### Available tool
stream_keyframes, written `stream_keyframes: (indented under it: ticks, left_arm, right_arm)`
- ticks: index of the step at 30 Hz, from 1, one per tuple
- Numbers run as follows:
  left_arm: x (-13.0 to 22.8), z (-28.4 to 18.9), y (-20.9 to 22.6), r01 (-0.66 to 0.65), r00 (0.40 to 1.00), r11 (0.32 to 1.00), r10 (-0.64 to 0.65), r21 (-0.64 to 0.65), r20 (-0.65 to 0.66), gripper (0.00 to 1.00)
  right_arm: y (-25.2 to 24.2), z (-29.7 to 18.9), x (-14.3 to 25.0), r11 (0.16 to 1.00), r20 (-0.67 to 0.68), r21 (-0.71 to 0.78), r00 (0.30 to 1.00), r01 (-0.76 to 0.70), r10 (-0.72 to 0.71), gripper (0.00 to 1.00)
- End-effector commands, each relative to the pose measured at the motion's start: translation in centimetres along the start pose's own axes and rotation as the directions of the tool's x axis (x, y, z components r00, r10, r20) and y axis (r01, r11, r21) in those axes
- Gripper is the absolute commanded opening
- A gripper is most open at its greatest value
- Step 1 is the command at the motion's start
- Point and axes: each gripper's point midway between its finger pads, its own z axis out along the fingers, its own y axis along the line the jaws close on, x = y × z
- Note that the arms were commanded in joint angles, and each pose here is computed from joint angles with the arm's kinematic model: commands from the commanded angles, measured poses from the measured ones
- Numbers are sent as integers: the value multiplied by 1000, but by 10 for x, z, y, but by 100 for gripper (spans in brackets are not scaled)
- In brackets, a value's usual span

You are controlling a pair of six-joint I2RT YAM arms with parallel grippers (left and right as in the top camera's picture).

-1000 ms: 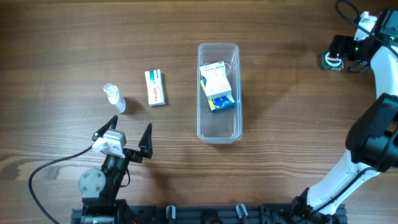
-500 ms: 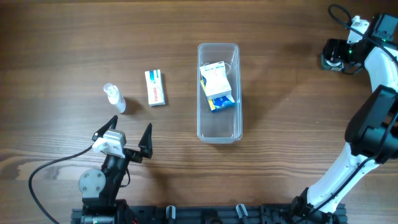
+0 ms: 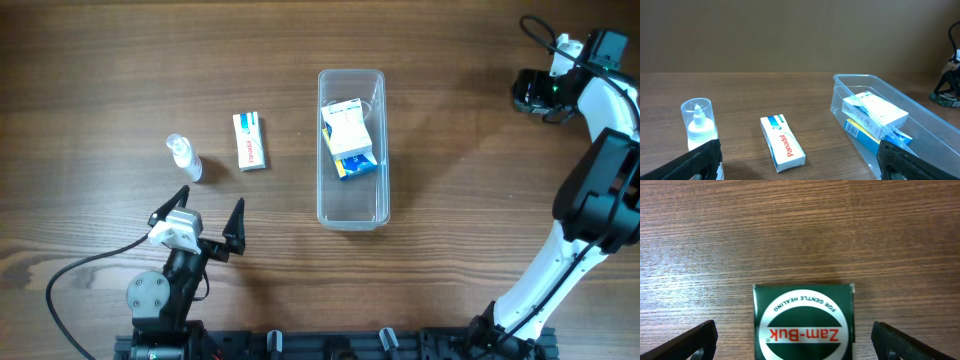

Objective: Pack container
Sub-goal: 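Move the right gripper to the green Zam-Buk tin and grasp it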

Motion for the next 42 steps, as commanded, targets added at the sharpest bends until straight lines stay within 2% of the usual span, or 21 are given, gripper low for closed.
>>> stream_keyframes:
  ticks: [1, 14, 28, 33, 42]
  left_arm:
    - [2, 0, -1, -14, 1000, 1000, 14, 9, -2, 100]
    - [2, 0, -1, -14, 1000, 1000, 14, 9, -2, 100]
    - [2, 0, -1, -14, 1000, 1000, 14, 9, -2, 100]
    - [2, 0, -1, -14, 1000, 1000, 14, 9, -2, 100]
    - [2, 0, -1, -14, 1000, 1000, 14, 9, -2, 100]
  right_arm:
    - [7, 21, 11, 1000, -43, 4, 999, 10, -10, 100]
    - [3, 24, 16, 999, -61, 36, 998, 8, -6, 98]
    - [-3, 24, 14, 998, -53, 68, 998, -15, 19, 79]
    - [-3, 24, 14, 997, -54, 68, 998, -20, 24, 68]
    - [-3, 20, 11, 997, -45, 71, 998, -41, 44, 64]
